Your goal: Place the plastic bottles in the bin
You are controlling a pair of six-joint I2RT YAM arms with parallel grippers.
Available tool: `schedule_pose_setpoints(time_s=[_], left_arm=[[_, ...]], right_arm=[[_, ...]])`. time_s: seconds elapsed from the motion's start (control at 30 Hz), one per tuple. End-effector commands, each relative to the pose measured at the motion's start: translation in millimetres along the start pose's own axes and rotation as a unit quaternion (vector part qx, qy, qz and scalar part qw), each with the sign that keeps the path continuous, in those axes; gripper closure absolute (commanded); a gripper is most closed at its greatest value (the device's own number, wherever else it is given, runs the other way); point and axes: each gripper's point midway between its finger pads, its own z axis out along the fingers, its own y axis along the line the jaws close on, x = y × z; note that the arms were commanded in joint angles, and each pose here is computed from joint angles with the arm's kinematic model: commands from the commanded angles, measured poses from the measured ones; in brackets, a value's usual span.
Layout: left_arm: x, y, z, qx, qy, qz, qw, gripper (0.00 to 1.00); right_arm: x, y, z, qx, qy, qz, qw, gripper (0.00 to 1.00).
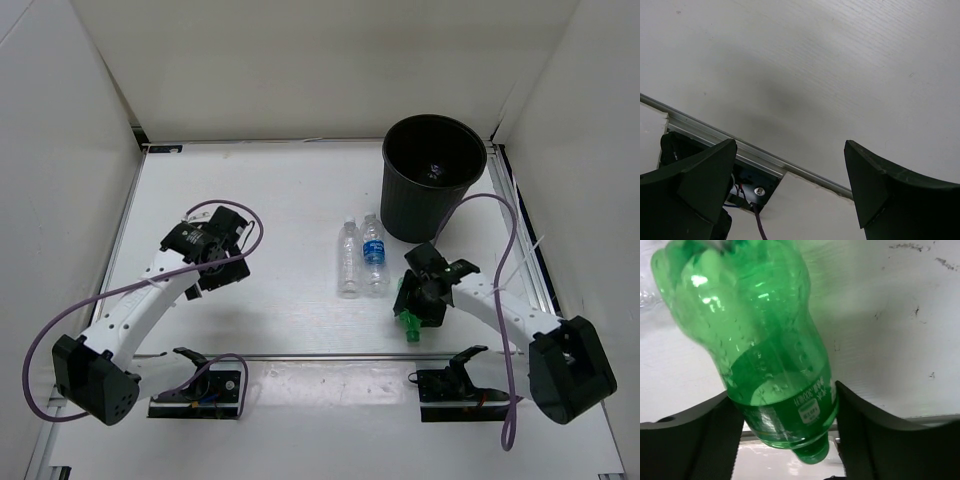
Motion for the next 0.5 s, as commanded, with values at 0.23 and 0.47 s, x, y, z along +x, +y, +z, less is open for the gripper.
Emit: schedule_pose_setpoints(time_s=[0.23, 0.47], left_arm=[[-4.4, -1.9, -4.5, 0.009, -0.012, -0.009, 1.0, 0.0], [-8.5, -13.7, -5.3, 0.032, -0.013, -0.006, 0.999, 0.0]], right_arm=[[-12.3, 8.7, -89.9, -0.06, -0.063, 0.026, 0.996, 0.61], [-88.1, 51.4, -254.3, -0.193, -0.248, 0.056, 0.948, 0.69]])
